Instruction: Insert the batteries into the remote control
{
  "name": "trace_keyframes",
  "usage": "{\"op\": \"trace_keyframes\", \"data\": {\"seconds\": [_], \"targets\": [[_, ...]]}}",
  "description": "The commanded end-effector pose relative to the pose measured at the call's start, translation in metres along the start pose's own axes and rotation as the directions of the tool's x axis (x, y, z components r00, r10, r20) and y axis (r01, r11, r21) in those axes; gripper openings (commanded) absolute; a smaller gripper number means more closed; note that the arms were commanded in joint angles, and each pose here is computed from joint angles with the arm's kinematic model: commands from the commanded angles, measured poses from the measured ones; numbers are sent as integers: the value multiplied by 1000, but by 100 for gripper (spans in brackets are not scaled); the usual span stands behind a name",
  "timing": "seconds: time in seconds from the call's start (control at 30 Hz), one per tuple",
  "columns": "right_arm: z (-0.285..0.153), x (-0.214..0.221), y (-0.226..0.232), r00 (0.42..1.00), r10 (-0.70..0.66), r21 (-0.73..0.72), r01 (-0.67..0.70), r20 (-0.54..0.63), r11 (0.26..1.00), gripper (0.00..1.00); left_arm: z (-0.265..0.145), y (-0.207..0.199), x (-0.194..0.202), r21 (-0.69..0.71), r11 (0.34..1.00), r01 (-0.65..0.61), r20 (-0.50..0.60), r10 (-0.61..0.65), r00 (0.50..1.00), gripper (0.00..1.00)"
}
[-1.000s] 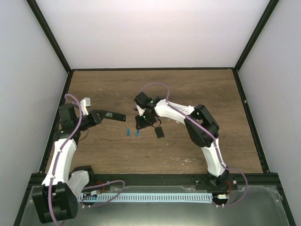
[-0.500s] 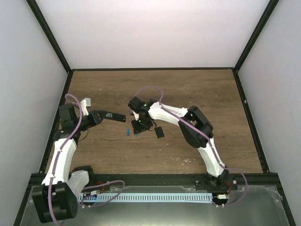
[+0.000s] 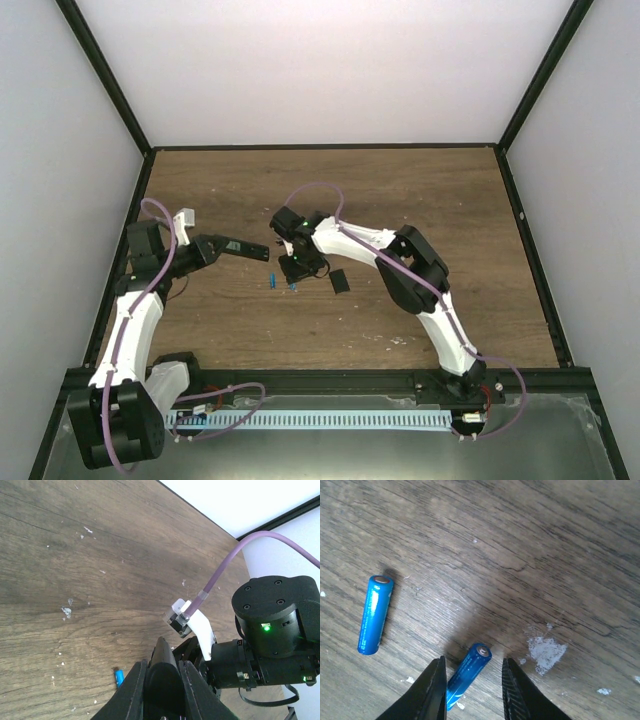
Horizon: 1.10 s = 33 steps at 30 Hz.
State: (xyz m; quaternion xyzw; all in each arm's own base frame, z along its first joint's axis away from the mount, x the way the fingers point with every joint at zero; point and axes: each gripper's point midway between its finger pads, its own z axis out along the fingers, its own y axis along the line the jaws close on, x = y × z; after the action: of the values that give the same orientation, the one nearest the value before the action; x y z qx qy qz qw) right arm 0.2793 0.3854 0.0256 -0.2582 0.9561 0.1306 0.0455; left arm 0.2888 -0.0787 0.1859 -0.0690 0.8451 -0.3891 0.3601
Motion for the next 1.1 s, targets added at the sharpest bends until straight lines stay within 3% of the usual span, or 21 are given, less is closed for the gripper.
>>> {"op": "trace_keyframes", "data": {"seconds": [0.0,0.4,0.53,0.6,0.83,1.07], "targets": [[11,1,-6,1000,-26,59,27,-13,998,22,-3,-9,-10,31,999,-40,21,39,999,0],[0,7,-13,998,-57,91,57,1,994,4,0,-15,-11,76,996,-45,8,44,999,0],[-27,2,-21,993,-74,114,63,92,991,1,3,-23,-12,138,989,-44,-11,46,999,0],[-53,-5,-19,976,-96,88,80,193,993,1,5,-27,-12,177,984,-32,-32,38,999,0],[-166,-19,-30,853,-144,41,143,502,989,1,10,-39,-10,232,972,-36,-94,59,994,0],[-243,-14,4,655,-271,-2,383,705,924,1,25,-84,3,410,912,-26,-197,116,973,0]]}}
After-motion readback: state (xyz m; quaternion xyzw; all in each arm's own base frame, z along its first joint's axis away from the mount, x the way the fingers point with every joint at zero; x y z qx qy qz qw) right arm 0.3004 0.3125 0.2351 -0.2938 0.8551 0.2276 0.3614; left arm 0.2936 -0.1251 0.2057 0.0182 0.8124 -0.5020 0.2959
